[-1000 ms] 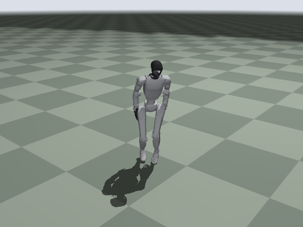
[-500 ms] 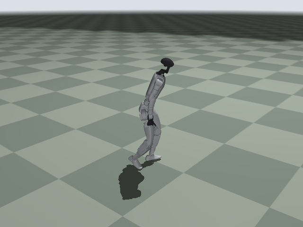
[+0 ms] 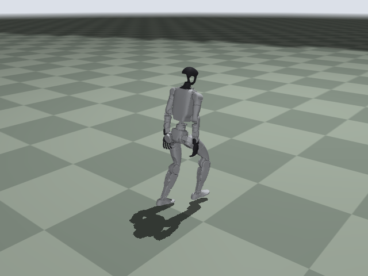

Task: Walk

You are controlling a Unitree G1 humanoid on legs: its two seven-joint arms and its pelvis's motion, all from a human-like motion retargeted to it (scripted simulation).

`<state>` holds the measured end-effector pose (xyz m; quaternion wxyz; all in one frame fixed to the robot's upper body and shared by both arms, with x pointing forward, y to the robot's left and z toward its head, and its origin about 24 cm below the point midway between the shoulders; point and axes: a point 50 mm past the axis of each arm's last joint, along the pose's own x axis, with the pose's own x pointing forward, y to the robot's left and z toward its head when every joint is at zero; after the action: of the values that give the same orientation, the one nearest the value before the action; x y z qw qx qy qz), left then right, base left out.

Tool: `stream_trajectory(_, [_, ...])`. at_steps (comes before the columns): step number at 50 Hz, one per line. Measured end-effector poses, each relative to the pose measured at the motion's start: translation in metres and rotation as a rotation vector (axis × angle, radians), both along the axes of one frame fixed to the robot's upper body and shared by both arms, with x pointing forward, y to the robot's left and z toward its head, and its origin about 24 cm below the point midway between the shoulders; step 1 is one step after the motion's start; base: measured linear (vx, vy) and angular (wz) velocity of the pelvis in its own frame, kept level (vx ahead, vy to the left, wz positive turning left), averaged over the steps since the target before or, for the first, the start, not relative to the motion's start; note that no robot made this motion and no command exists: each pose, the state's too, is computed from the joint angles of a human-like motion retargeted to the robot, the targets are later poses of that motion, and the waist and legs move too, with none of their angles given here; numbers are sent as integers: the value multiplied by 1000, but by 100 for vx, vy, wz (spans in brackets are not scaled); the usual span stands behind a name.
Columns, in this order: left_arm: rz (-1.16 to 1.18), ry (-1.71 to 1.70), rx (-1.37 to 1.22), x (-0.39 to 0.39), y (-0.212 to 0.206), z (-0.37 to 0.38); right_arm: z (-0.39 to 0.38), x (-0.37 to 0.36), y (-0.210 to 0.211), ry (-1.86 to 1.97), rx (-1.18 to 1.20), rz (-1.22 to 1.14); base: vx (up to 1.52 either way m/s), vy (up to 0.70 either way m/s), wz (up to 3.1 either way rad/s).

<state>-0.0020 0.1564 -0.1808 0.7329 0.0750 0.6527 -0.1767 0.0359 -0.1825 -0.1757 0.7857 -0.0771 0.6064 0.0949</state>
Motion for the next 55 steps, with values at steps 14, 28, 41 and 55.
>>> stream_trajectory(14, [76,-45,88,3,21,2,5,25,-16,-96,-92,-3,57,-10,77])
stream_trajectory(28, [82,-18,66,-4,23,3,9,13,-42,-80,-140,-66,66,-4,73])
stream_trajectory(41, [45,-45,110,9,39,4,6,17,-27,-36,-35,-76,59,-6,-26])
stream_trajectory(55, [157,-68,158,13,55,7,4,19,-19,-24,-23,-19,40,-13,-50])
